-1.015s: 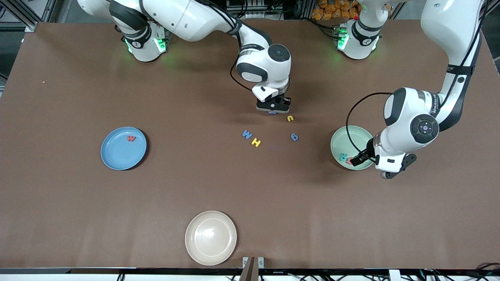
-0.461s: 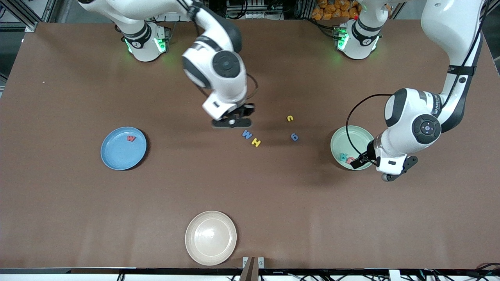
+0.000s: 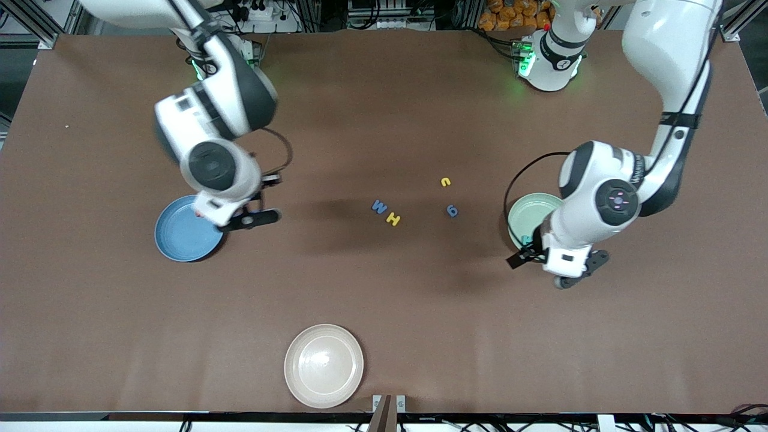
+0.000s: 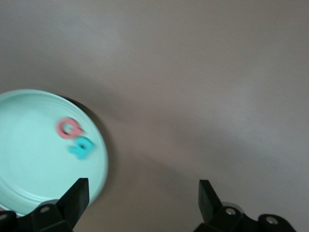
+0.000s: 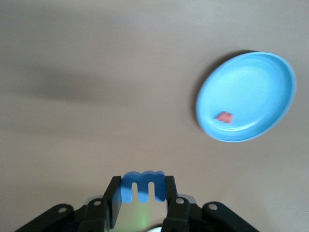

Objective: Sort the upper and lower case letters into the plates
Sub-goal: 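Drop the m on the blue plate while the left gripper reaches the H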

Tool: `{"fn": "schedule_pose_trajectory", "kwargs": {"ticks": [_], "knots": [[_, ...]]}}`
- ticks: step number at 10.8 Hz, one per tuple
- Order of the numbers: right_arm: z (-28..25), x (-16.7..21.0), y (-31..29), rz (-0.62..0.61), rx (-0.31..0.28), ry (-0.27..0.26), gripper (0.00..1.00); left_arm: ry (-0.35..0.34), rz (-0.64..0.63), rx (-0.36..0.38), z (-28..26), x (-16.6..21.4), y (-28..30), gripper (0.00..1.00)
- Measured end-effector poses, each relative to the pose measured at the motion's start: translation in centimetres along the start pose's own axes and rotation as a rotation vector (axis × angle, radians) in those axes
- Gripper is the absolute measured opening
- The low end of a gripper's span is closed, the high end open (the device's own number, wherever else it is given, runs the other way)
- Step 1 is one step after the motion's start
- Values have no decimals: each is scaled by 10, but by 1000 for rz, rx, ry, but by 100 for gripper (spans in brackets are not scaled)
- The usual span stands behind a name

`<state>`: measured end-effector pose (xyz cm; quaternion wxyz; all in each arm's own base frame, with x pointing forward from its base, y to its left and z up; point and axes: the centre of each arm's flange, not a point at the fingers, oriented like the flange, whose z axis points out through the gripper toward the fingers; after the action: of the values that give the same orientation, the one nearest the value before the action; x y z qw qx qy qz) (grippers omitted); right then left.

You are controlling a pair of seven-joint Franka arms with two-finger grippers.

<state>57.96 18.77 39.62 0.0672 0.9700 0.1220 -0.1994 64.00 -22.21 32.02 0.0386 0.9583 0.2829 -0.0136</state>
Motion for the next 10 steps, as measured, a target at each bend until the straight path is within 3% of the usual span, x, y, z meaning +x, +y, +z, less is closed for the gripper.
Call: {"fn": "schedule_pose_trajectory", "kwargs": {"ticks": [2,4,7,9,10], "knots": [[25,3,93,-81,31,-34,41,-9,-25,-11,12,-22,32,100],[68,5,155,-196,50,-14,41,-26,-119,-11,30,-45,58,100],[140,10,179,-271,44,36,41,-34,-342,-56,57,-100,103,100],[166,16,173,-287,47,27,41,-47,-461,-93,79,-133,123,100],[169,18,171,-290,47,24,52,-55,-489,-99,92,-146,129,100]]}}
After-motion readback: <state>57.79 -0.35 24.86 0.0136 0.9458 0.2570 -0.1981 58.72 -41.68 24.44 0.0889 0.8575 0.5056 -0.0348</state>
